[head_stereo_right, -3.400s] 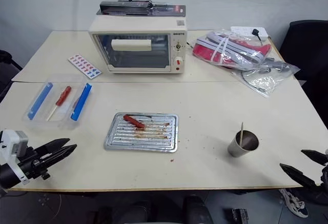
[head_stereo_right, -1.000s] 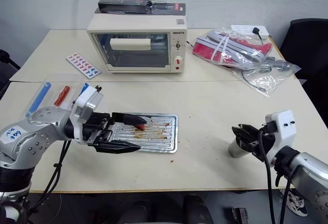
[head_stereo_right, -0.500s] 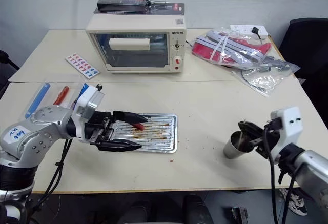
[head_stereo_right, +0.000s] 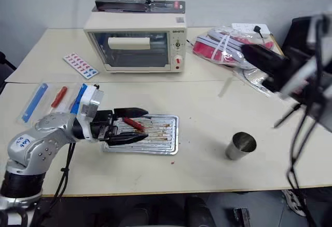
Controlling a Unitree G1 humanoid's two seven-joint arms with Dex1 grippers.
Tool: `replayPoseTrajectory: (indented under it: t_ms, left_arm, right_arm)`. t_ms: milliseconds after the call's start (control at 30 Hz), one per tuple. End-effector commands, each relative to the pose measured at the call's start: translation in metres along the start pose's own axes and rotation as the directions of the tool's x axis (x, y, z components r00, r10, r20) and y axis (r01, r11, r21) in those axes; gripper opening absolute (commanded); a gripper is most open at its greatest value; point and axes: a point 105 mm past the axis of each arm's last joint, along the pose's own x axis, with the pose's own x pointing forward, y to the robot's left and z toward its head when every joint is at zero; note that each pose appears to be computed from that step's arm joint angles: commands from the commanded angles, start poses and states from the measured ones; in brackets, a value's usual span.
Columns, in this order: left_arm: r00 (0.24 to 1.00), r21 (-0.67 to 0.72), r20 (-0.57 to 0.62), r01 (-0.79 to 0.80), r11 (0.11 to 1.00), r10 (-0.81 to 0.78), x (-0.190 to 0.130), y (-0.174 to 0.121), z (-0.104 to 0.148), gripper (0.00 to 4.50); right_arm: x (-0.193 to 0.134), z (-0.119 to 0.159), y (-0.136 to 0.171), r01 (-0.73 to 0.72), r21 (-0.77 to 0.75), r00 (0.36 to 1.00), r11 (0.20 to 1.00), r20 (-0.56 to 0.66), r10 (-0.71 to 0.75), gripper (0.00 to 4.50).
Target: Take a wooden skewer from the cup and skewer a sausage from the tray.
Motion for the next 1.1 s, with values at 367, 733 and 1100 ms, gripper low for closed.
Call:
replayPoseTrajectory:
  t_ms: [367, 733, 1100]
  left_arm:
    - [0.951, 0.17, 0.236, -0.243, 0.955, 0.2, 0.034, 0.031, 0.04, 4.04]
    - [0.902, 0.123, 0.359, -0.299, 0.946, 0.239, 0.063, 0.036, 0.049, 3.86]
    - [0.879, 0.103, 0.423, -0.288, 0.952, 0.221, 0.078, 0.034, 0.059, 2.84]
  right_arm:
    - [0.058, -0.018, 0.018, -0.014, 0.422, 0.999, 0.907, 0.036, -0.002, 0.06]
    - [0.062, -0.02, 0.022, -0.022, 0.487, 0.999, 0.873, 0.042, 0.002, 0.02]
    - [0.061, -0.02, 0.022, -0.026, 0.512, 0.998, 0.859, 0.055, -0.002, 0.0]
